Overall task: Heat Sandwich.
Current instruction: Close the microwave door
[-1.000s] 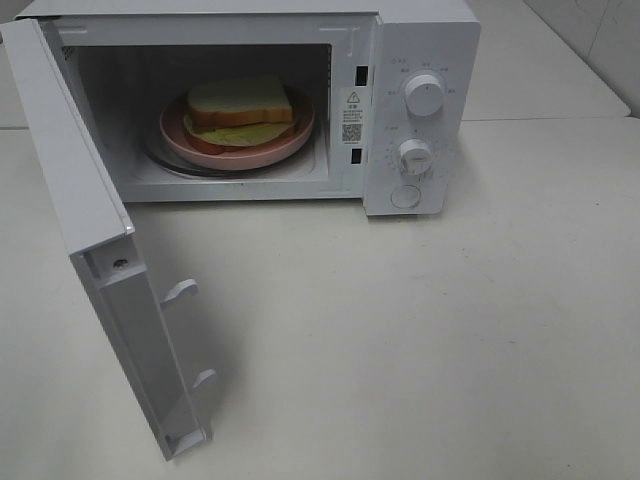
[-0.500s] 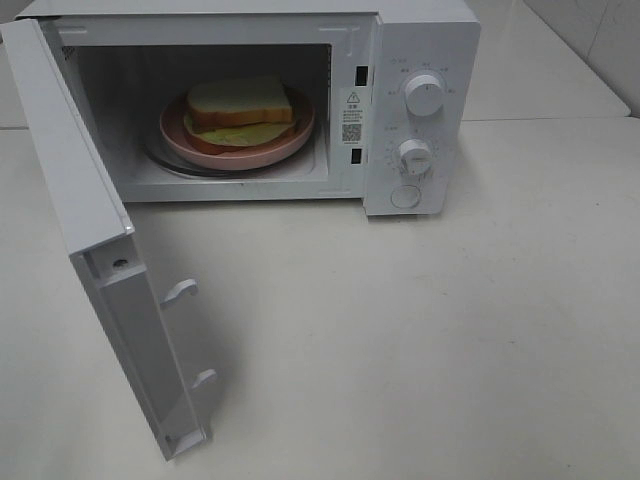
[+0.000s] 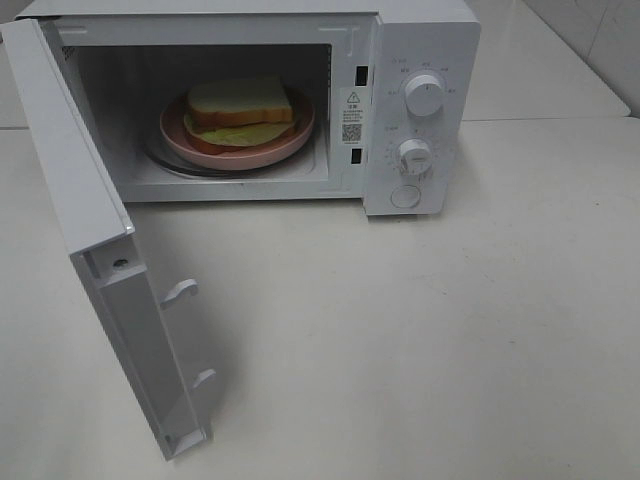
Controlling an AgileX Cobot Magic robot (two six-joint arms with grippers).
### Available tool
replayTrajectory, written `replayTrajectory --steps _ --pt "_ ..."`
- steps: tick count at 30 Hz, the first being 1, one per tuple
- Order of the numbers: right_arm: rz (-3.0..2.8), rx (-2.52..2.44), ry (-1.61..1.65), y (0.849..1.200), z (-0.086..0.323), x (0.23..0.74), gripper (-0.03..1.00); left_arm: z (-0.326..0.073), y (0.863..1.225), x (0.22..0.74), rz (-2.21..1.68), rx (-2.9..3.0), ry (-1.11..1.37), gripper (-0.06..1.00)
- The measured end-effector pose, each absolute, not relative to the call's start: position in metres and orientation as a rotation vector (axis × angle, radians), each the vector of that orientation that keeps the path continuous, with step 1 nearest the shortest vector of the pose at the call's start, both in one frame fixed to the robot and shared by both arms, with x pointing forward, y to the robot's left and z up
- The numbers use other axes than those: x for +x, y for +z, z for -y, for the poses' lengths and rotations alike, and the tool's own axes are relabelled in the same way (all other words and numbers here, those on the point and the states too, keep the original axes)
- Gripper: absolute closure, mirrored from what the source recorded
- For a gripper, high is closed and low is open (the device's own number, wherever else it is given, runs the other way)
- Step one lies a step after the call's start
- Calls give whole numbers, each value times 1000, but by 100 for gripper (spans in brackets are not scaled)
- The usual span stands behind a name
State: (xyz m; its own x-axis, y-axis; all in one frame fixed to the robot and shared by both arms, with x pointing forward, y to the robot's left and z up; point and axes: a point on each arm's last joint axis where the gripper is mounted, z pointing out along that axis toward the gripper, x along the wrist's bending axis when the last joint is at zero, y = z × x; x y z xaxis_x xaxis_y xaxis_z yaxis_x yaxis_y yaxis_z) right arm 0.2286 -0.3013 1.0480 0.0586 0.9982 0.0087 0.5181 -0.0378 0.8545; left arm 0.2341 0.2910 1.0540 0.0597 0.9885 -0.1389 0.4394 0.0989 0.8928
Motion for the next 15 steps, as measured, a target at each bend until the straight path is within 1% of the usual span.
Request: replayTrajectory --steps 15 --pt "-1545 1645 884 1048 301 229 20 -291 1054 234 -1513 1472 803 -4"
